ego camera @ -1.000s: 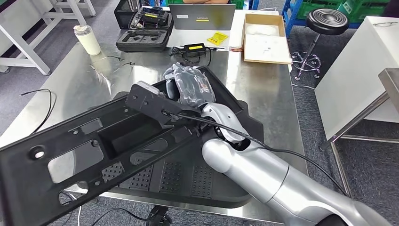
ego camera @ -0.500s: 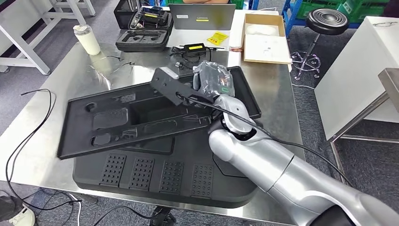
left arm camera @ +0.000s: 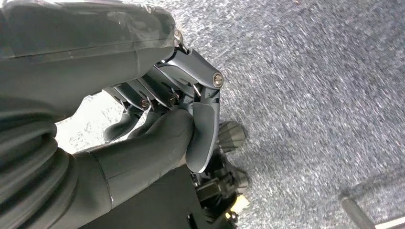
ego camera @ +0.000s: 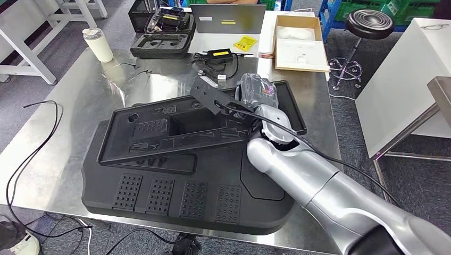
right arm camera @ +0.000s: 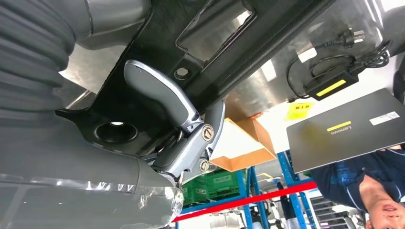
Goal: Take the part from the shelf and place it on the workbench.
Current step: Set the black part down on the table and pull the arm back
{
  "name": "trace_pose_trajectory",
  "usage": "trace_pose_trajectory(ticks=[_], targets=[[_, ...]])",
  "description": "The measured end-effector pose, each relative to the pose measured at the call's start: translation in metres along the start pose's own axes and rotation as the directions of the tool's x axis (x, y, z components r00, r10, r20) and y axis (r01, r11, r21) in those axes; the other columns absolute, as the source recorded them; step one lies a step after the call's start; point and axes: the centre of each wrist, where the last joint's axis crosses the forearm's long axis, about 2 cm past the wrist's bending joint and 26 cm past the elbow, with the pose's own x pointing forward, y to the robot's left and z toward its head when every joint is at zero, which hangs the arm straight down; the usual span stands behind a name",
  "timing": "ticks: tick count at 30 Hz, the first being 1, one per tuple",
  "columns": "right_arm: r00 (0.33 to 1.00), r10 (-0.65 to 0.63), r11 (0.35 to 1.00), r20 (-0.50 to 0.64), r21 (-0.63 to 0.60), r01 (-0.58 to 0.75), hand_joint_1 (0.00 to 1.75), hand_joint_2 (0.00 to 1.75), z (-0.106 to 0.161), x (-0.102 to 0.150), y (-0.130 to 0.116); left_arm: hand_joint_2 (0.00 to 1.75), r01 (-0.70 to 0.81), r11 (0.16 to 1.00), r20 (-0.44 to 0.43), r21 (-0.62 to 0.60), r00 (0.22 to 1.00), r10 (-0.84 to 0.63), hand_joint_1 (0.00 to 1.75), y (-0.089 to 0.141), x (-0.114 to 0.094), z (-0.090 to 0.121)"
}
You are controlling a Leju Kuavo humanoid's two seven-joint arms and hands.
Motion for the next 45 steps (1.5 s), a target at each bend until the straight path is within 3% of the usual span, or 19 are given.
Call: trace_pose_trajectory(ticks=[15, 19, 20, 24, 28, 32, 45], targets=[[0.999, -0.008, 1.000, 0.035, -0.011, 0.008, 1.75, 1.75, -0.0037, -0.0081, 0.0012, 1.75, 0.018, 1.000, 0.003, -0.005, 1.000, -0.018, 1.75, -0.0022, 0.0019, -0.0001], [0.999, -0.009, 1.000, 0.040, -0.015, 0.010, 0.00, 1.75, -0.0039, -0.0086, 0.0013, 1.75, 0.025, 1.000, 0.003, 0.006, 1.000, -0.025, 0.00, -0.0022, 0.0020, -0.0001], [0.999, -0.012, 1.000, 0.044, -0.018, 0.012, 0.00, 1.75, -0.0039, -0.0086, 0.0012, 1.75, 0.029, 0.999, 0.001, 0.014, 1.000, -0.029, 0.00, -0.0021, 0.0021, -0.0001], [0.998, -0.022, 0.999, 0.062, -0.032, 0.024, 0.00, 1.75, -0.0038, -0.0085, 0.0009, 0.00, 0.036, 0.999, -0.001, 0.029, 0.999, -0.036, 0.00, -0.0018, 0.0021, 0.0000], [0.996, -0.030, 0.999, 0.080, -0.034, 0.033, 0.00, 1.75, -0.0039, -0.0086, 0.0008, 0.00, 0.035, 0.999, -0.003, 0.023, 0.999, -0.035, 0.00, -0.0019, 0.0021, 0.0000], [0.995, -0.034, 0.999, 0.094, -0.032, 0.037, 0.00, 1.75, -0.0040, -0.0088, 0.0008, 1.75, 0.034, 0.999, -0.007, 0.018, 0.999, -0.034, 0.00, -0.0020, 0.0021, -0.0001], [0.994, -0.048, 0.999, 0.101, -0.020, 0.051, 0.00, 1.75, -0.0034, -0.0086, 0.0029, 1.75, 0.033, 0.999, -0.010, 0.017, 0.999, -0.033, 0.00, -0.0021, 0.0021, 0.0000]])
